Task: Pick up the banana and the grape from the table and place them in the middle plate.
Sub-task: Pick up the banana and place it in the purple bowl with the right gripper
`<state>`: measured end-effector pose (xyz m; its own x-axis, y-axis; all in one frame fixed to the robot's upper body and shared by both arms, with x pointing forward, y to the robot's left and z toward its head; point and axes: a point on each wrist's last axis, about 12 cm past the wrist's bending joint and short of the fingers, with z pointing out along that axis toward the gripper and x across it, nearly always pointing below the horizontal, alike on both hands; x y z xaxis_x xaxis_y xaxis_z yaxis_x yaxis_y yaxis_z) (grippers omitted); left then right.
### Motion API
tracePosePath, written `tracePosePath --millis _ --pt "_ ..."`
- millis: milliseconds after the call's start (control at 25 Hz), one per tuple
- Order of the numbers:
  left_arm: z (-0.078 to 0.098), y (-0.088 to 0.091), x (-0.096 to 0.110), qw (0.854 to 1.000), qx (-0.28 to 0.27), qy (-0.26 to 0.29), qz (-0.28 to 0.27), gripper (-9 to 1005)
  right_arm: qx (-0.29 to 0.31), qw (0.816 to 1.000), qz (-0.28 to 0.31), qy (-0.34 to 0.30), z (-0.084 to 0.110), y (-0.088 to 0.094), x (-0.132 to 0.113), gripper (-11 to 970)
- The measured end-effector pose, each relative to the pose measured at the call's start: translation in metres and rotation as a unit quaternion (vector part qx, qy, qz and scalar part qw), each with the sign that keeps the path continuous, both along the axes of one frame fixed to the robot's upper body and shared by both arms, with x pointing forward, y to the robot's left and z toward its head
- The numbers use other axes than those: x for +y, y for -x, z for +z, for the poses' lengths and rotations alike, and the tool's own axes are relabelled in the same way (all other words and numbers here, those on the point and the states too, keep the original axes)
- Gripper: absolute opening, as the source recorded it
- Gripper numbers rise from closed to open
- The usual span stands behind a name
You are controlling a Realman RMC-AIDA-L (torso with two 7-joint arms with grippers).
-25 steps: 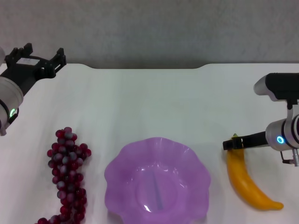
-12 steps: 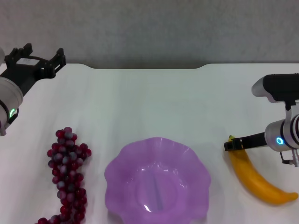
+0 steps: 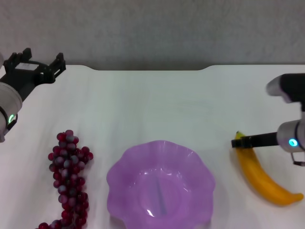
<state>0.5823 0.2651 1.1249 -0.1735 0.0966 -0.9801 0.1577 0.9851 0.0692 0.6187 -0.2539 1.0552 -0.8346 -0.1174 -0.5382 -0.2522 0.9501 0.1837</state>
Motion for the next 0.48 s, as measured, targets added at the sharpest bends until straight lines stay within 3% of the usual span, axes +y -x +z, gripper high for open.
tracePosePath --millis 480 --pt "-0.005 0.004 0.004 1.000 0.009 -0.002 0.005 818 -0.070 0.997 0.003 -0.010 0.047 0.008 -0.022 469"
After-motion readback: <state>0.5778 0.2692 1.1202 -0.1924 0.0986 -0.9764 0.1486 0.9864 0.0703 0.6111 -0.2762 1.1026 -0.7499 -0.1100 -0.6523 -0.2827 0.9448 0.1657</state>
